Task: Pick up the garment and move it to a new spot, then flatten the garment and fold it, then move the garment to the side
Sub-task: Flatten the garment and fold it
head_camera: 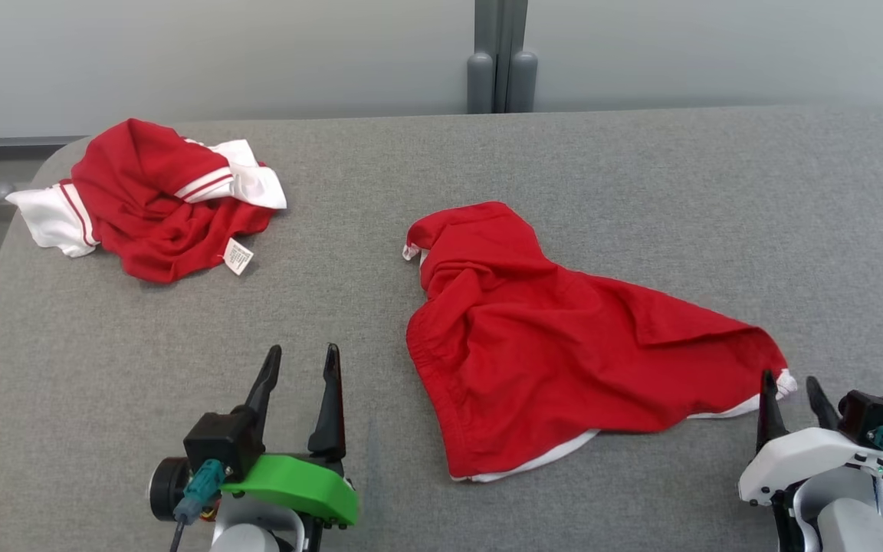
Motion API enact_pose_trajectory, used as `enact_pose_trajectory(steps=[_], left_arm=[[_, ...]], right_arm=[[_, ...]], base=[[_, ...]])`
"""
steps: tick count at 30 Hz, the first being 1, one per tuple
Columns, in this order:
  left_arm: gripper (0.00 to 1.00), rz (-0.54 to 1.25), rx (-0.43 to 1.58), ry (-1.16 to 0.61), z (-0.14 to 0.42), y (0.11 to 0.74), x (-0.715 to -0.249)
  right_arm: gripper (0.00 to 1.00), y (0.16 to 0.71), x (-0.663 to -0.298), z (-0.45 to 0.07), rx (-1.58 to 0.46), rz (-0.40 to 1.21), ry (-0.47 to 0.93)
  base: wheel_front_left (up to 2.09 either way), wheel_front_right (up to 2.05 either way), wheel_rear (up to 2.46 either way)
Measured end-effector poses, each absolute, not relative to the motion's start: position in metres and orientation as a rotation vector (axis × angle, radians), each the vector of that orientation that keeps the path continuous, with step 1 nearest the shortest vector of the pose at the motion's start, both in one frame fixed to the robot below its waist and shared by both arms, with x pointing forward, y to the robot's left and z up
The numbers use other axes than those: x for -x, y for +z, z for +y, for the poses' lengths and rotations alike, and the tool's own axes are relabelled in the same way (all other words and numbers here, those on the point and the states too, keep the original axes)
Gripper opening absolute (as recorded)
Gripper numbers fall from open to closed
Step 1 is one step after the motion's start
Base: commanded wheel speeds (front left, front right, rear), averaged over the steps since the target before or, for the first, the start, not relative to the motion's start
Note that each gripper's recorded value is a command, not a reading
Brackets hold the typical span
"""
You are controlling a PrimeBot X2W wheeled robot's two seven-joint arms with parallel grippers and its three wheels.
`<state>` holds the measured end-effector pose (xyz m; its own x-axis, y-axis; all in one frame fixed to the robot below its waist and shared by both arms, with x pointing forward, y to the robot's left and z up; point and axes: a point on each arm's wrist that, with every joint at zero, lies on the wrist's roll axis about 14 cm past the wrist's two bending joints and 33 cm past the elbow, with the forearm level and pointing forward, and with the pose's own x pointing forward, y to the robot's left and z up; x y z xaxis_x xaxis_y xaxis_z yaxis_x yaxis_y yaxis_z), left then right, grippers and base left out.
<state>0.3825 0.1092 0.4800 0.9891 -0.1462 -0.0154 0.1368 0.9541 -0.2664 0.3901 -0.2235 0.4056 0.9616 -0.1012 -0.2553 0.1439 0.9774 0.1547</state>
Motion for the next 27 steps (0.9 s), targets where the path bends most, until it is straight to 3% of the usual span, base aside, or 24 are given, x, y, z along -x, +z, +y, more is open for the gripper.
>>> enact_pose_trajectory(steps=[13, 21, 27], left_arm=[[1.0, 0.107, 0.263, -0.289, 0.065, 0.464, -0.363], [1.0, 0.328, 0.225, -0.435, 0.024, 0.417, -0.341], [1.0, 0.495, 0.38, -0.482, 0.002, 0.399, -0.325]], right_arm=[[1.0, 0.474, -0.39, -0.224, -0.102, 0.022, -0.083], [1.0, 0.485, -0.382, -0.207, -0.111, -0.016, -0.029], [1.0, 0.485, -0.377, -0.21, -0.11, -0.018, -0.038]], base=[[0.0, 0.0, 0.0], [0.0, 0.0, 0.0], [0.0, 0.0, 0.0]])
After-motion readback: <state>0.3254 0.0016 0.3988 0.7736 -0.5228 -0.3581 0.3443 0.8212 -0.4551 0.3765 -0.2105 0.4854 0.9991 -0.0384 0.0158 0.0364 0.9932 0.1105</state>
